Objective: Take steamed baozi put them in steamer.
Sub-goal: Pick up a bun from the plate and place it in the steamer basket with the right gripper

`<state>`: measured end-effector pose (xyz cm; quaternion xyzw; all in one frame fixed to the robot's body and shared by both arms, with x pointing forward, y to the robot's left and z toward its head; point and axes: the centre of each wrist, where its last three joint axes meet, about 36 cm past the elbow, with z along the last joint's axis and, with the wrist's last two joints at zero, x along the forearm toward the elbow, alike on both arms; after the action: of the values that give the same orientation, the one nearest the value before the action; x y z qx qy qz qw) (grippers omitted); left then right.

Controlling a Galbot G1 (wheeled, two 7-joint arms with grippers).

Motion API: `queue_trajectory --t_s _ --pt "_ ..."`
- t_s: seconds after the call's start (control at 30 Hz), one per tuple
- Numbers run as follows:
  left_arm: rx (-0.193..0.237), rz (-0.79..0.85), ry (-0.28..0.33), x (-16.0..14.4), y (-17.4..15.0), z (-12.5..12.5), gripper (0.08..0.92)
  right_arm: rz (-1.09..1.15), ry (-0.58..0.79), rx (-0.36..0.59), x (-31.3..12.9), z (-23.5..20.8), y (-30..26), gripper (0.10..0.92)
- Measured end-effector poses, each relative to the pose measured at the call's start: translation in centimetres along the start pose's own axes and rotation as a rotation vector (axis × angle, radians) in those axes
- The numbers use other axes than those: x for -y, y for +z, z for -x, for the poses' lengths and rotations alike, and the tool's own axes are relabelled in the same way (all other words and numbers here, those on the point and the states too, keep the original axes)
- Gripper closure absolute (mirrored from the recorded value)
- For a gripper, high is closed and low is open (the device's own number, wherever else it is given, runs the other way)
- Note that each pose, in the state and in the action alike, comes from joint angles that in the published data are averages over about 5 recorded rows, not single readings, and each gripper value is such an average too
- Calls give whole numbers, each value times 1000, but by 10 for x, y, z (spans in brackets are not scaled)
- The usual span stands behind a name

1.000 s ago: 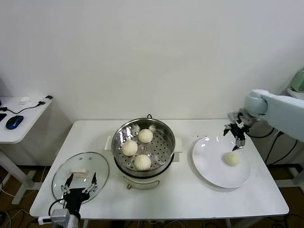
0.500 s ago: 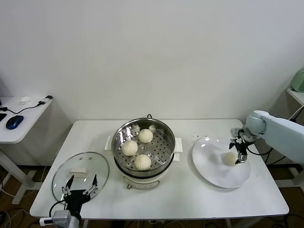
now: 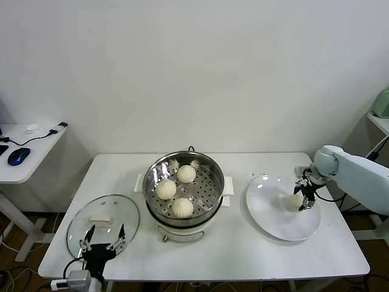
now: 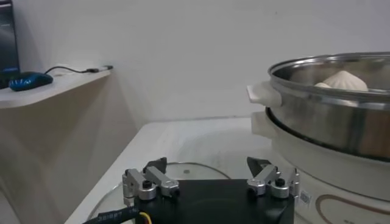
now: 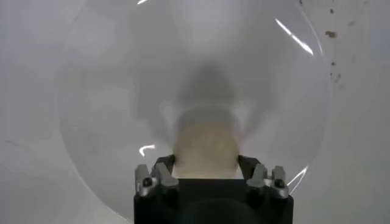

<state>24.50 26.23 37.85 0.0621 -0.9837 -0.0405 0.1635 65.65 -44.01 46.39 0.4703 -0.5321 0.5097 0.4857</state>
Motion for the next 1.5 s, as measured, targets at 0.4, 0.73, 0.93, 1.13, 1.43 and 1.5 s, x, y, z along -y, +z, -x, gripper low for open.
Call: queue_trajectory --t_s 0.4,0.73,0.93,1.13,1.43,1.5 --pt "0 8 5 0 -1 -1 177 -16 51 37 18 -68 -16 360" --pt "12 13 17 -1 -6 1 177 -65 131 167 30 -194 -93 361" --pt "19 15 21 0 -9 2 177 -111 144 267 13 -246 -167 361" --pt "17 10 21 0 -8 3 177 -149 129 307 -7 -259 -238 361" --pt "8 6 8 -3 -3 4 177 -183 90 257 -21 -220 -310 361" --pt "7 5 7 -4 -2 4 177 -180 85 243 -22 -207 -317 361"
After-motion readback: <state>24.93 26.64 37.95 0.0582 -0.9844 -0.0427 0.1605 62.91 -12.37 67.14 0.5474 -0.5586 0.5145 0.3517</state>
